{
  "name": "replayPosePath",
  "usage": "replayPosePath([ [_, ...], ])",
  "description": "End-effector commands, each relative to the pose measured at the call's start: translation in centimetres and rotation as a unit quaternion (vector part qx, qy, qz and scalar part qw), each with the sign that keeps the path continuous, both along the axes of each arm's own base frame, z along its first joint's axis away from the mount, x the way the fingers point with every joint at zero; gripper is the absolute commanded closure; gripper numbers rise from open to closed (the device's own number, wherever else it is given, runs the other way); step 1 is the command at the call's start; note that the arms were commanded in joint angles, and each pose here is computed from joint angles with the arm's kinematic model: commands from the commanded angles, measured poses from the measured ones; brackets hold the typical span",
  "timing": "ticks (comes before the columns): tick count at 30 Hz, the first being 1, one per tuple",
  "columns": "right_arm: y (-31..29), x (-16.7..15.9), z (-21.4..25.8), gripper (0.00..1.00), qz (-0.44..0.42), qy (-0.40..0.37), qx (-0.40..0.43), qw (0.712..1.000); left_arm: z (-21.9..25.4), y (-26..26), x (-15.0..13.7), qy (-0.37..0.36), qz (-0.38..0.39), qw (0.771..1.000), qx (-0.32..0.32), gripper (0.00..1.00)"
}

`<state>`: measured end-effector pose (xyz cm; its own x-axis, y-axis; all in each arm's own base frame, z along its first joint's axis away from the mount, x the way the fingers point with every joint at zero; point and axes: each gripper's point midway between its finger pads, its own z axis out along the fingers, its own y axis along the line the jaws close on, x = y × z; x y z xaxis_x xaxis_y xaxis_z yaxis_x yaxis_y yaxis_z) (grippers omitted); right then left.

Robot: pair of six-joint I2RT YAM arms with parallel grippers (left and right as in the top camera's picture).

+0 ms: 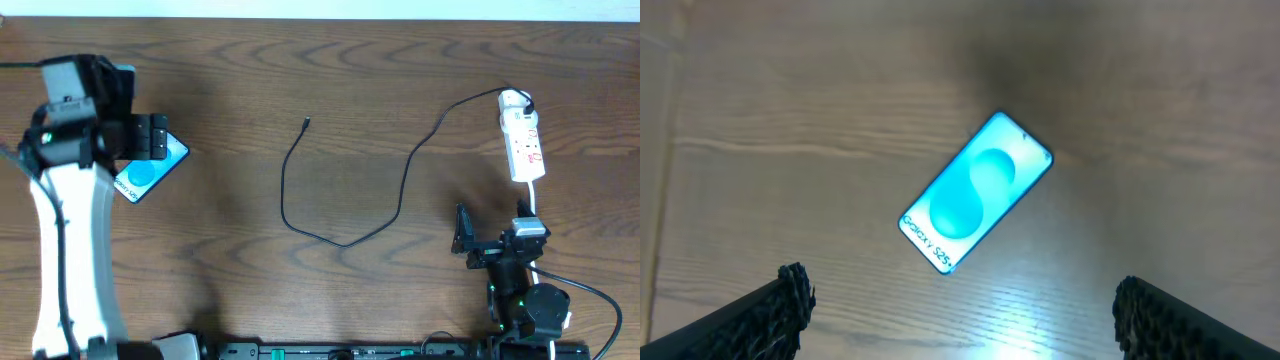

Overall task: Plug charger to phone and switch on socket
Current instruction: 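Lower the left gripper and grasp the blue phone by its edges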

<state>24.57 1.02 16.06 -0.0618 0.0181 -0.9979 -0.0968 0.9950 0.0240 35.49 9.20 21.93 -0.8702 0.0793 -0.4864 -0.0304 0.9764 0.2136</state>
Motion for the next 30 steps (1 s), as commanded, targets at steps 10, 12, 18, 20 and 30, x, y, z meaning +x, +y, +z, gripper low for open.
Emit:
replayPosePath([
  [10, 0.2, 0.0, 0.0, 0.01, 0.005, -0.001, -0.007, 1.0, -13.5, 2.6, 2.5, 0.22, -0.064, 0.973, 0.007, 0.03],
  [12, 0.2, 0.0, 0.0, 0.01, 0.005, -0.001, -0.007, 1.0, -14.3, 3.0, 2.8, 0.241, -0.074, 0.968, 0.004, 0.02],
  [18, 0.2, 0.0, 0.0, 0.01, 0.005, -0.001, -0.007, 1.0, -16.0, 3.1, 3.1, 0.274, -0.114, 0.955, 0.006, 0.02],
  [20, 0.2, 0.0, 0.0, 0.01, 0.005, -0.001, -0.007, 1.0, -16.2, 3.2, 3.3, 0.274, -0.125, 0.953, 0.009, 0.02],
  [30, 0.2, 0.0, 0.0, 0.01, 0.005, -0.001, -0.007, 1.0, -17.4, 3.1, 5.7, 0.234, -0.162, 0.959, 0.002, 0.02],
])
